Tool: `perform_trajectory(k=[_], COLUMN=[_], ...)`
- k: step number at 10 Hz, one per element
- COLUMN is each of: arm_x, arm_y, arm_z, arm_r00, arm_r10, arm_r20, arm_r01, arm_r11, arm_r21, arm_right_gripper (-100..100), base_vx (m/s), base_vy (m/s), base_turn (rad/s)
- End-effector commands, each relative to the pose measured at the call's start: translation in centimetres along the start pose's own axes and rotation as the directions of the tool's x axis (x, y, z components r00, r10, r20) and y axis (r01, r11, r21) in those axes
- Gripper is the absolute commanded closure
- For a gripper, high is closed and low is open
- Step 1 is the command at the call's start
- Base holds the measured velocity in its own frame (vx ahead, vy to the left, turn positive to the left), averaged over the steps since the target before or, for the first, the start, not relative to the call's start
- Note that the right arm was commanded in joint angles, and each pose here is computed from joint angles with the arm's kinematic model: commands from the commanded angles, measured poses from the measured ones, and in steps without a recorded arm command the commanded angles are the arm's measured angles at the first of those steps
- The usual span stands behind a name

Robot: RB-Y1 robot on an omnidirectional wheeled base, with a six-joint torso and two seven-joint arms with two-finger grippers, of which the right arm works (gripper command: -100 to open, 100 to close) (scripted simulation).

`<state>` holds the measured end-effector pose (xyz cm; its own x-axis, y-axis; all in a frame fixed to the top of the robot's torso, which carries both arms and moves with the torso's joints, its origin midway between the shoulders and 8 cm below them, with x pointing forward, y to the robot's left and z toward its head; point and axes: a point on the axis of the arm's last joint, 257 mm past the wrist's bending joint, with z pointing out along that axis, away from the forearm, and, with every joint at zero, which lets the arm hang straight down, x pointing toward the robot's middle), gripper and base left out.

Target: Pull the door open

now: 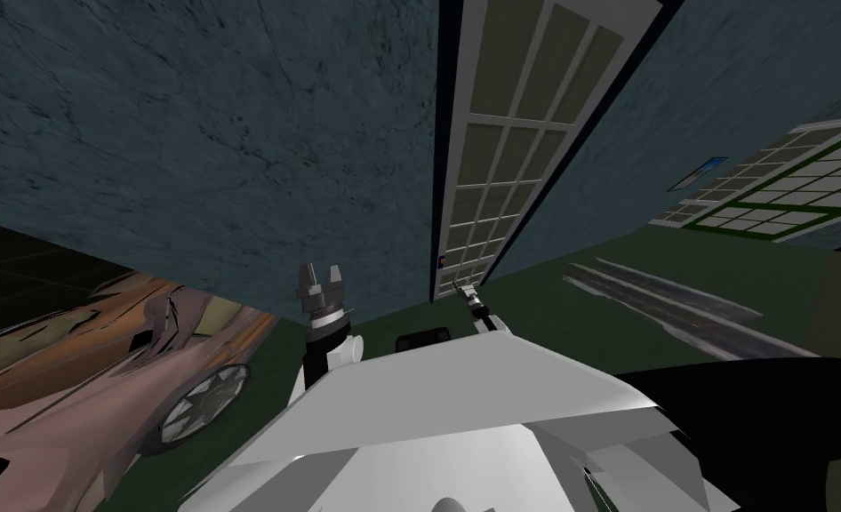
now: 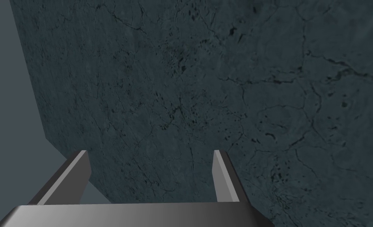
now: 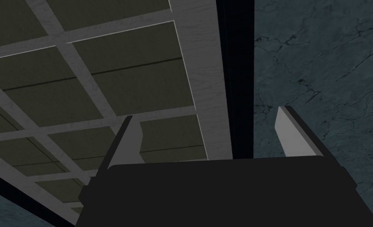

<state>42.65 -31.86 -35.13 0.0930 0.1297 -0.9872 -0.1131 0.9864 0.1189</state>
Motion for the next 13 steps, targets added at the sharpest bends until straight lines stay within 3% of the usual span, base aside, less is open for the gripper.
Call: perform_trajectory(k=[1, 8, 9, 13], arm_x=[0.8, 4.5, 4.2, 4.0], arm_y=[0.0, 0.0, -0.1, -3.4], arm_z=[-0.22, -1.59, -1.56, -3.70], arm_r00=[1.000, 0.989, 0.990, 0.990], arm_r10=[-0.020, -0.112, -0.102, -0.103], arm_r20=[-0.017, -0.100, -0.092, -0.097], arm_r01=[0.020, 0.110, 0.101, 0.107], arm_r11=[1.000, 0.994, 0.995, 0.994], arm_r21=[-0.002, -0.024, -0.020, 0.036], arm_right_gripper=[-100, -100, -100, -100], base_vx=[0.095, 0.142, 0.089, 0.168], base_vy=[-0.016, -0.003, 0.004, 0.050], base_turn=[0.005, 0.007, 0.003, 0.133])
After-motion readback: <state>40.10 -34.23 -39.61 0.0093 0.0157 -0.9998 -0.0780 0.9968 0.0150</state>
